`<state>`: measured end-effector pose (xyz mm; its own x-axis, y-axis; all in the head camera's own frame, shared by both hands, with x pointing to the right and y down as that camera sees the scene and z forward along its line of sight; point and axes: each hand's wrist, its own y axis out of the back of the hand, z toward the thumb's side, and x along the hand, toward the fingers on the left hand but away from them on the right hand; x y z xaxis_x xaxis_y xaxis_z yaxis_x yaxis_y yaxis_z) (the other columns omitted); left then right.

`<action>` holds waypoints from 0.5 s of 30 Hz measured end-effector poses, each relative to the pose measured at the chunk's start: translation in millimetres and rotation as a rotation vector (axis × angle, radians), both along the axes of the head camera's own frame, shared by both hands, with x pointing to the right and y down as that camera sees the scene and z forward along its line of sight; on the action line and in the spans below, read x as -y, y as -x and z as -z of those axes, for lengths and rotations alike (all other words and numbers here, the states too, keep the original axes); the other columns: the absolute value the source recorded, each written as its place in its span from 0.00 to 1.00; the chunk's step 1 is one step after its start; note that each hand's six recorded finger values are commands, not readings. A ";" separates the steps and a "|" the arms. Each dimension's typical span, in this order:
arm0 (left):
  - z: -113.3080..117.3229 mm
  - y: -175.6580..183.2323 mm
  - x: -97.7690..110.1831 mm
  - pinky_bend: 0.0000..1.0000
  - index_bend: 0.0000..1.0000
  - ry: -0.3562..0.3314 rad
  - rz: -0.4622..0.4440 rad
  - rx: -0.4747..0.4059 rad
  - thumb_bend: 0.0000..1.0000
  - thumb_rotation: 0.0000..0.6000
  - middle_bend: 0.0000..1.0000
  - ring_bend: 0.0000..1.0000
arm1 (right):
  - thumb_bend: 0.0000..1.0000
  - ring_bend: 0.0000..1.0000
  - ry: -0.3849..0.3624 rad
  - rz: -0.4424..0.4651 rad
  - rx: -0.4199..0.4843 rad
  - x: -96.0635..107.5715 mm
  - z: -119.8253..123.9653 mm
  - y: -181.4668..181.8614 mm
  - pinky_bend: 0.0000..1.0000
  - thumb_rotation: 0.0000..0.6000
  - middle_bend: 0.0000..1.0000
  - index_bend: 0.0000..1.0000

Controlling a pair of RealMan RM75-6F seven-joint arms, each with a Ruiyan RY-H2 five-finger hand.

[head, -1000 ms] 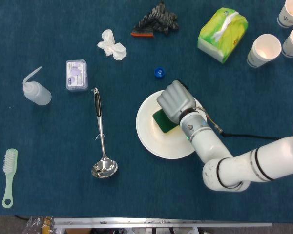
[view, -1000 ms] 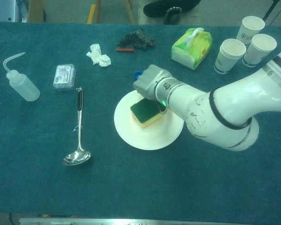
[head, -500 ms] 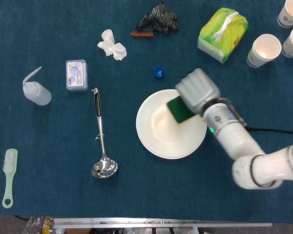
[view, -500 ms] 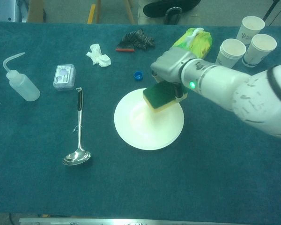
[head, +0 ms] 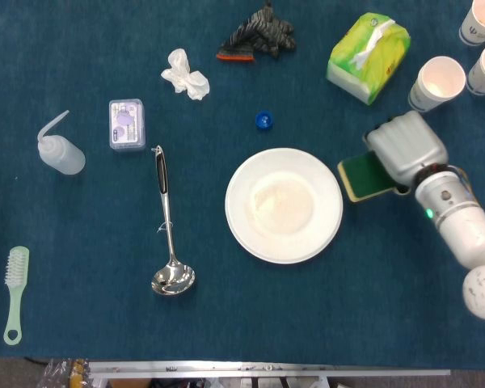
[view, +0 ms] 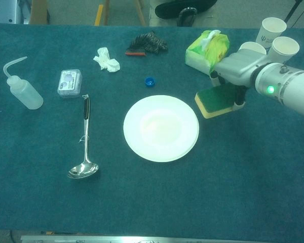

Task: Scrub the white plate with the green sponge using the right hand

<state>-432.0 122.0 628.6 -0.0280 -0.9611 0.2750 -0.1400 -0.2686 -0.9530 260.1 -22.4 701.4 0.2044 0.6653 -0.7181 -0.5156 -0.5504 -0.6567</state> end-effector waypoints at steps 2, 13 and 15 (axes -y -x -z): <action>-0.5 1.7 -0.4 0.13 0.17 0.002 0.006 0.003 0.40 1.00 0.16 0.14 | 0.09 0.30 0.006 -0.016 -0.008 0.9 -3.8 -7.6 0.39 1.00 0.38 0.43; -0.7 6.1 0.4 0.13 0.17 0.005 0.017 0.011 0.40 1.00 0.16 0.13 | 0.06 0.05 0.069 -0.078 0.051 -6.6 -20.5 -21.6 0.37 1.00 0.08 0.02; -0.5 7.1 2.2 0.13 0.17 0.004 0.017 0.013 0.40 1.00 0.16 0.13 | 0.05 0.03 0.069 -0.090 0.089 -7.1 -18.9 -21.0 0.36 1.00 0.06 0.00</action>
<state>-439.0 119.8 629.0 -0.0483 -0.9592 0.2786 -0.1323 -0.2703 -0.9536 281.1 -15.3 720.3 0.2117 0.6332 -0.7445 -0.4034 -0.6372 -0.6567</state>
